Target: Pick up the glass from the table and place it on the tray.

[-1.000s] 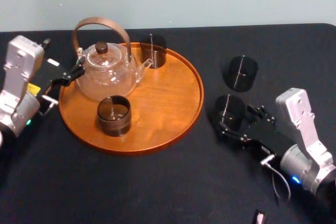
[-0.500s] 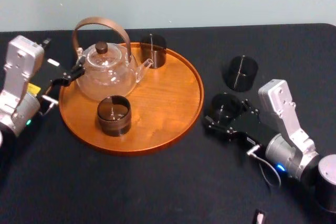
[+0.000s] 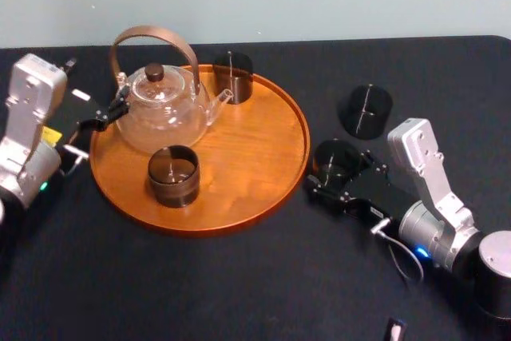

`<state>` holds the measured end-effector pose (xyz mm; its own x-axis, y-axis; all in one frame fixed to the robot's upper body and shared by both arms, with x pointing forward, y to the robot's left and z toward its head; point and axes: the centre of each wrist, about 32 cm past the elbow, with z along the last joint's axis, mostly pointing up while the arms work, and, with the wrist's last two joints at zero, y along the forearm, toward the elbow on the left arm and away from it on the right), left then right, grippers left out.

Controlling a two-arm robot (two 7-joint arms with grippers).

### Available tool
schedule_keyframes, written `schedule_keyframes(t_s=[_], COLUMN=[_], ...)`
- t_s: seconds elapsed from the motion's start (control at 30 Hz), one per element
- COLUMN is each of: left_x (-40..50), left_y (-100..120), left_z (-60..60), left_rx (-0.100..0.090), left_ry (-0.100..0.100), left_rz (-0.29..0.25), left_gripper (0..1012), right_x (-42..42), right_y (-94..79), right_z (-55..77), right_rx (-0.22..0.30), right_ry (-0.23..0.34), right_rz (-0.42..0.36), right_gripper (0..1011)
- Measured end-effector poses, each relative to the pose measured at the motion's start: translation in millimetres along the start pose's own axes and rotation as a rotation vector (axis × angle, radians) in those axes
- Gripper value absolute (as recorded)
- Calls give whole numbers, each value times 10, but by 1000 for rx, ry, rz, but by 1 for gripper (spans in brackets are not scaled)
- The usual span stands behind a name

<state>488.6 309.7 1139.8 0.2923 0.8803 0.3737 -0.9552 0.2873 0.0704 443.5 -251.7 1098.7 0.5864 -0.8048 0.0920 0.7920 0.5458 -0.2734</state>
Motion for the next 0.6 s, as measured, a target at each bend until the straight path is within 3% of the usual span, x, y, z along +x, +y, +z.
schedule_keyframes(t_s=[0.13, 0.6], left_x=[0, 0], left_y=[0, 0], left_z=[0, 0], left_rx=[0, 0], left_ry=[0, 0], left_rz=[0, 0], left_gripper=[1001, 1001], right_x=[0, 2], right_y=[-4, -11], right_z=[2, 3], right_rx=[1, 2], right_ry=[0, 0], right_rz=[-1, -4], right_gripper=[907, 907])
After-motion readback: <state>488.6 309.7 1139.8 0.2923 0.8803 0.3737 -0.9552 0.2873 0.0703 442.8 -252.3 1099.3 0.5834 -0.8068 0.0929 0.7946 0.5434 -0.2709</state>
